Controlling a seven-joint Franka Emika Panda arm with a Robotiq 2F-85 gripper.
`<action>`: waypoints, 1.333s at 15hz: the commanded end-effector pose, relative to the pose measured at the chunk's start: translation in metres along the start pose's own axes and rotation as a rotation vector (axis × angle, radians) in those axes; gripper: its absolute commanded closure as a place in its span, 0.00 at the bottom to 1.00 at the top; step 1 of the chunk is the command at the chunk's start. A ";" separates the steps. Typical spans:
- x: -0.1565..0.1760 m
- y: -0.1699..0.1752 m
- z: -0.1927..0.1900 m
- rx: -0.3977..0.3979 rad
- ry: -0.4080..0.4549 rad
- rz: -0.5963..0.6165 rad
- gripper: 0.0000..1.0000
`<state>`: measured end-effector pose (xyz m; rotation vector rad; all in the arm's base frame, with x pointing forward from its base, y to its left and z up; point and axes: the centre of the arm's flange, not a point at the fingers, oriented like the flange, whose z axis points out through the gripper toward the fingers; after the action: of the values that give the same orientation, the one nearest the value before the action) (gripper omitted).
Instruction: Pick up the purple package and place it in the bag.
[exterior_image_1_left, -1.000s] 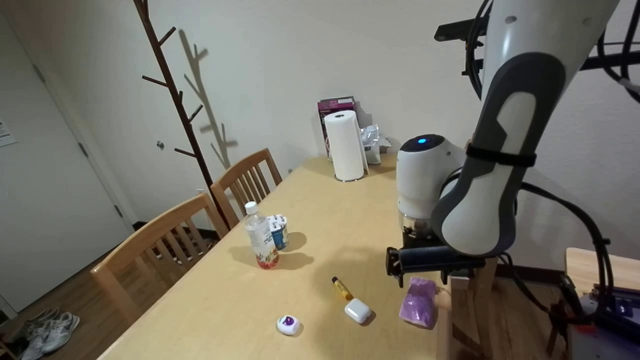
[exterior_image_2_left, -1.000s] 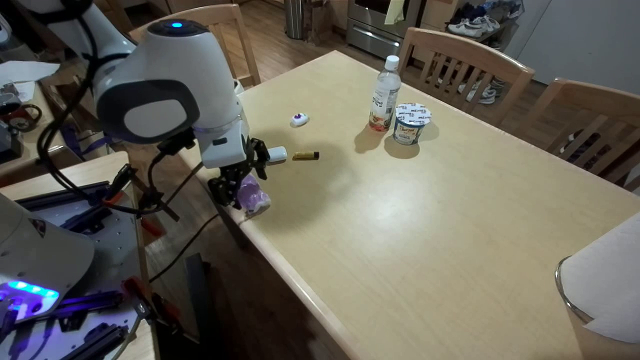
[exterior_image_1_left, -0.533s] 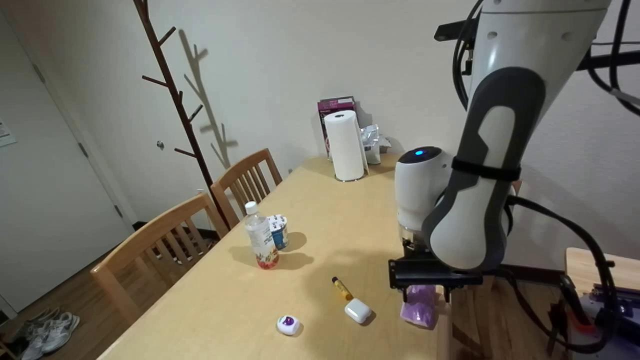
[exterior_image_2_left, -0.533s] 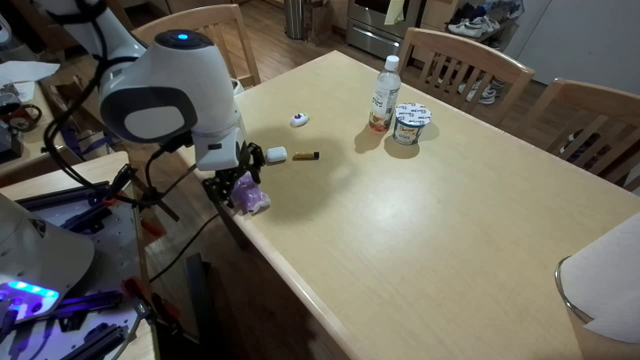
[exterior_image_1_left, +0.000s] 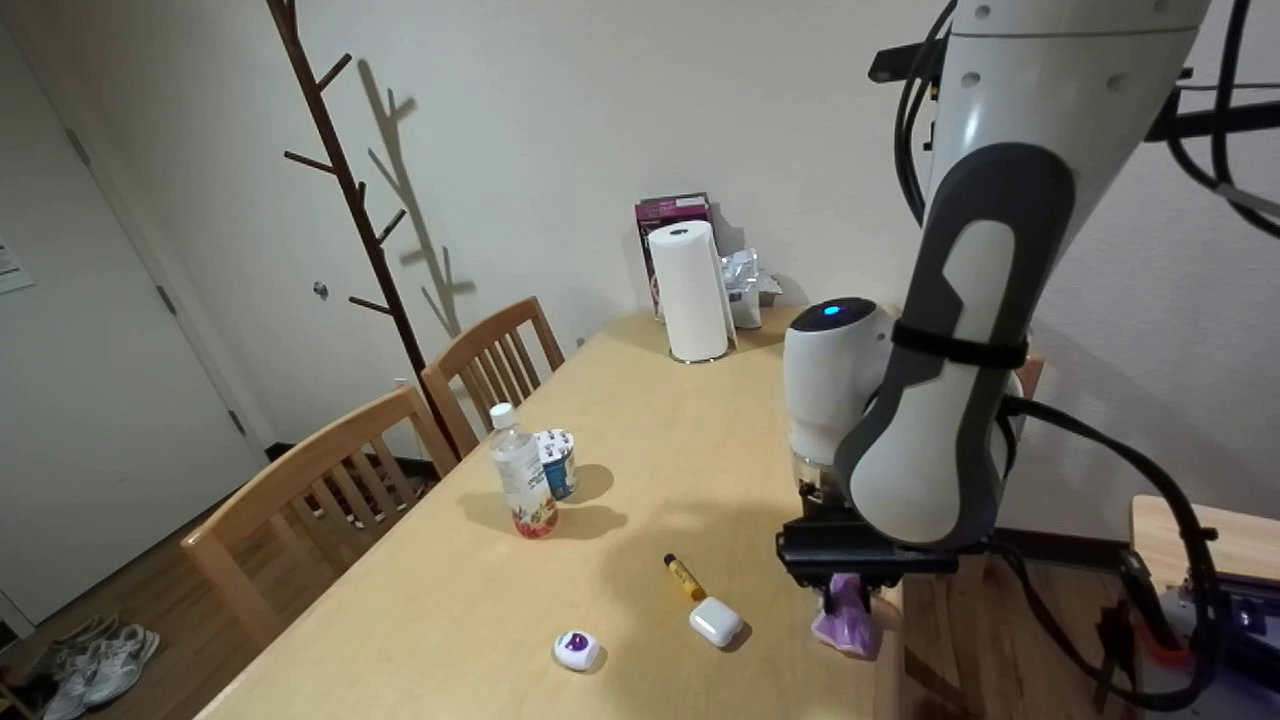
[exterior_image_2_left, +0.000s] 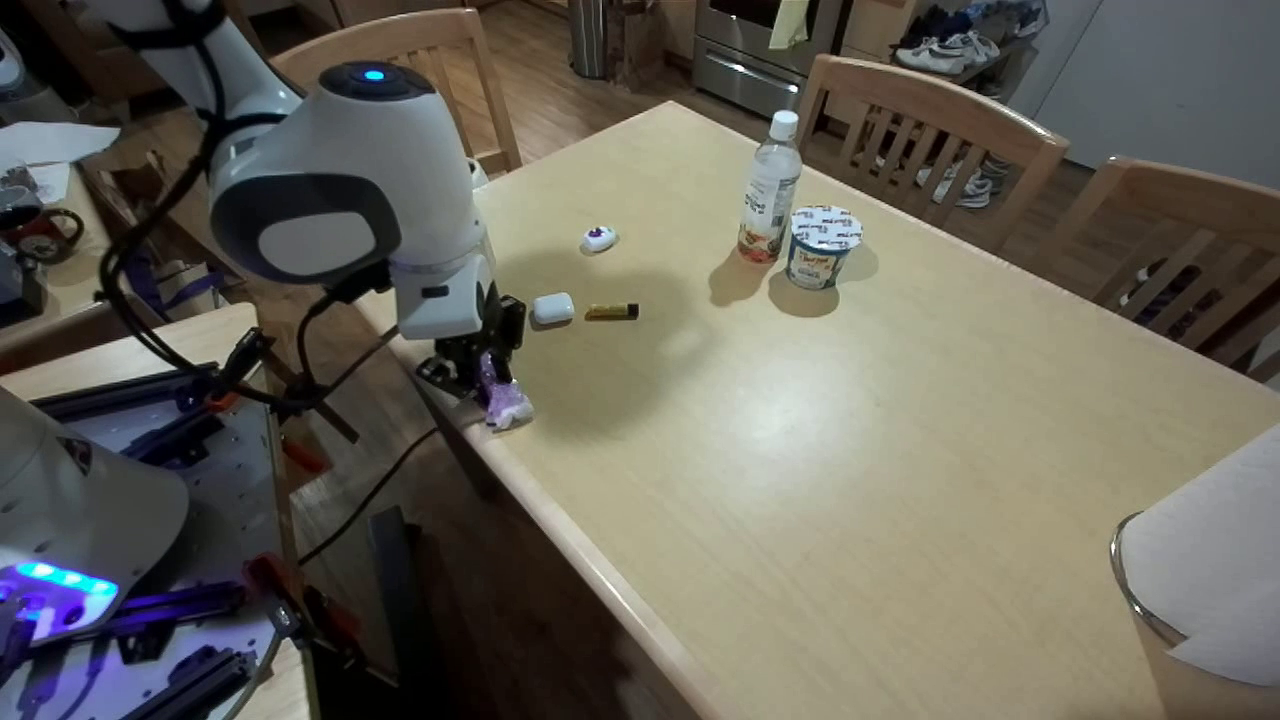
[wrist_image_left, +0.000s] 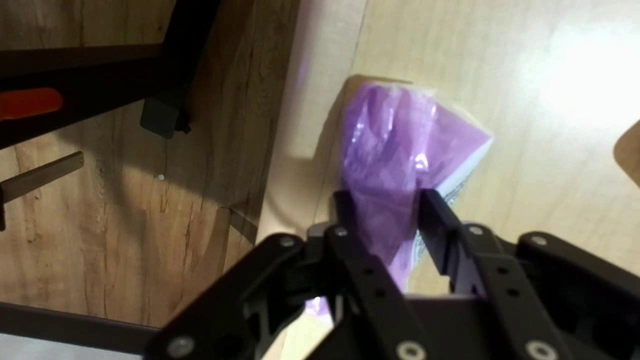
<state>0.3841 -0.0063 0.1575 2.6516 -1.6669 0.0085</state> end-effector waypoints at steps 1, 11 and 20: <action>-0.007 -0.008 -0.007 -0.011 0.023 -0.138 0.89; -0.088 -0.061 -0.083 -0.121 0.078 -0.682 0.91; -0.104 -0.082 -0.071 -0.130 0.091 -0.855 0.91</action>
<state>0.4011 0.1153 0.2344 2.9237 -0.6028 0.0222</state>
